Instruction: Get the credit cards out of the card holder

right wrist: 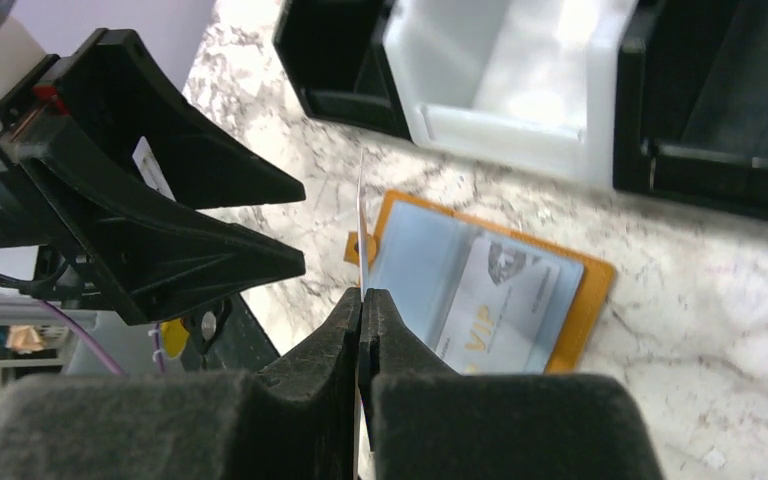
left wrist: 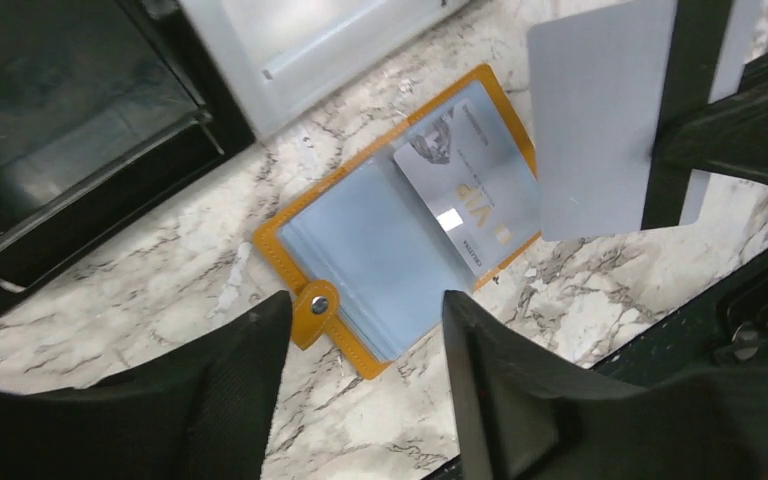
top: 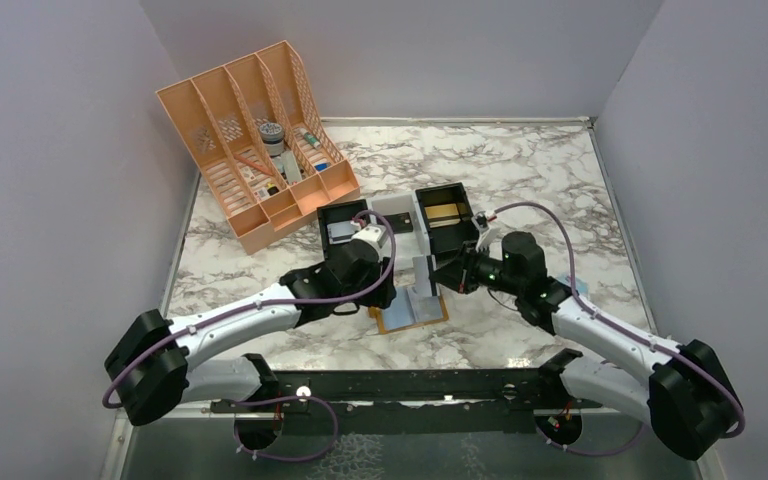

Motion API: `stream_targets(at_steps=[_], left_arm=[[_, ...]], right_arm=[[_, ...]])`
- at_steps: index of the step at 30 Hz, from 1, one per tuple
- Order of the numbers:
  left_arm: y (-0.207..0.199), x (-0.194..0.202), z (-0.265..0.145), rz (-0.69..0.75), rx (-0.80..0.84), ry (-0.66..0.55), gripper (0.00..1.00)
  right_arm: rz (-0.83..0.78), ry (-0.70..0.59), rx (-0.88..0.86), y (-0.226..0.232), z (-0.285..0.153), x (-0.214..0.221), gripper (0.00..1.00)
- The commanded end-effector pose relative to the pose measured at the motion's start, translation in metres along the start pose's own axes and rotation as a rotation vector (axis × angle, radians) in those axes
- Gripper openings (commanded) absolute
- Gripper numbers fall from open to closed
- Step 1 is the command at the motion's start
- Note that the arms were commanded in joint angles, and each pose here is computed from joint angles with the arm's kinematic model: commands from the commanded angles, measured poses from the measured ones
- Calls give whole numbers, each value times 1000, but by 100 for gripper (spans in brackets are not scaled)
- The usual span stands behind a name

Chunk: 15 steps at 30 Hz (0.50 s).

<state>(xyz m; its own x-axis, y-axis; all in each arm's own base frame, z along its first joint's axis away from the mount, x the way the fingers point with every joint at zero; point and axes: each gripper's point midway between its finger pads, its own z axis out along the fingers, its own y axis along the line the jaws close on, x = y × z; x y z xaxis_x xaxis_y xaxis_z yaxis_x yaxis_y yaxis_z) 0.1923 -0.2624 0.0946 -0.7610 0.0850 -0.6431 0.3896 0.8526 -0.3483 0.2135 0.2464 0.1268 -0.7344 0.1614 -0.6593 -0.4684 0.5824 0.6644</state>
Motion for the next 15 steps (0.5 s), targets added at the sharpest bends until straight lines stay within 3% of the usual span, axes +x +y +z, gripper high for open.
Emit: stream_targets(at_steps=[1,4,15], left_arm=[[25,-25,-22,15,-139,-65,66],[41,-38,-34,-20,-174,-92,77],[133,-77,-92,-241,-366,-192,93]], right_arm=[[-142,-75,-58,23,-1,-33,1],[-191,-106,-80,34,2,-44,1],[-596,-126,27,72,47,-57,1]])
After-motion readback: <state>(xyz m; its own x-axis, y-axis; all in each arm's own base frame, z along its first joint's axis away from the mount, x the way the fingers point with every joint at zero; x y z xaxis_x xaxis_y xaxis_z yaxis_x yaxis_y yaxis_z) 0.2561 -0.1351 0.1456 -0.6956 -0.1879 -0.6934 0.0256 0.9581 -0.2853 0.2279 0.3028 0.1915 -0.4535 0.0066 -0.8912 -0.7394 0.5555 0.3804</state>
